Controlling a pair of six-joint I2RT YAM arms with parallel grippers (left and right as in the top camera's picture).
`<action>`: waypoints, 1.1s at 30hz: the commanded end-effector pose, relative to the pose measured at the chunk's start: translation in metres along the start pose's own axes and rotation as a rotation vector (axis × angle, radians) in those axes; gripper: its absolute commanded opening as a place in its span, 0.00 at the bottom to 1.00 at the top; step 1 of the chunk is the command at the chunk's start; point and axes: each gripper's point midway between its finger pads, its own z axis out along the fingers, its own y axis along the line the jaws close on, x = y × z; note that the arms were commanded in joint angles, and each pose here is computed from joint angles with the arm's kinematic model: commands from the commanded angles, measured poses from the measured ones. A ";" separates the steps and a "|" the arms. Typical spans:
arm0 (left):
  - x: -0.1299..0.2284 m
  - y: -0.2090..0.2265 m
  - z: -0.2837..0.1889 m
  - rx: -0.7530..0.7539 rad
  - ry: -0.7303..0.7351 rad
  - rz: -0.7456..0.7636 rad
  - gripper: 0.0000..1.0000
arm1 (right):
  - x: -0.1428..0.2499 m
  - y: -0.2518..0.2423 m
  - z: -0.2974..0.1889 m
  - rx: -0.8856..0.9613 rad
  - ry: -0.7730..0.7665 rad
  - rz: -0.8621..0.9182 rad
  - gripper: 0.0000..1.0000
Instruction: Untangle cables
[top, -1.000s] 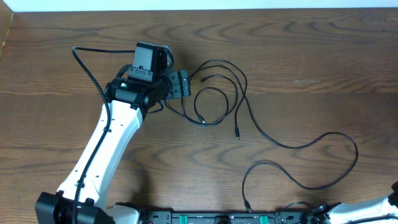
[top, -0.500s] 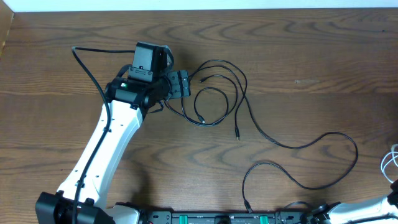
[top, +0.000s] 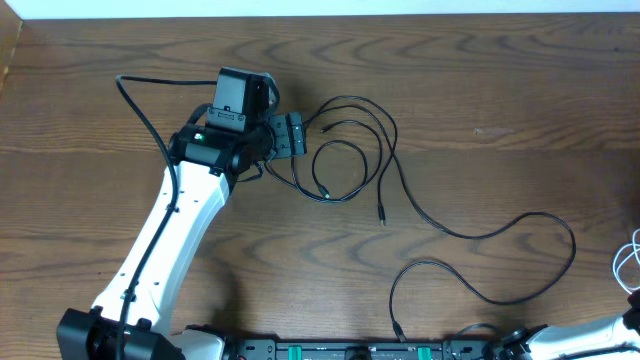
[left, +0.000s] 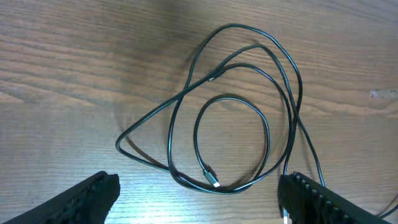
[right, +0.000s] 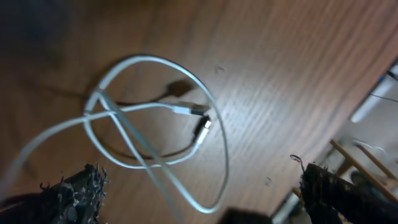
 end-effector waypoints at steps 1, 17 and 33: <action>-0.006 -0.004 -0.003 0.013 -0.011 -0.001 0.87 | -0.021 0.015 -0.021 -0.106 -0.074 0.009 0.99; -0.006 -0.004 -0.003 0.013 -0.011 -0.001 0.87 | -0.046 0.096 -0.098 -0.425 -0.217 -0.171 0.93; -0.006 -0.004 -0.003 0.013 -0.011 -0.001 0.87 | 0.069 0.193 -0.044 -0.396 0.013 -0.644 0.92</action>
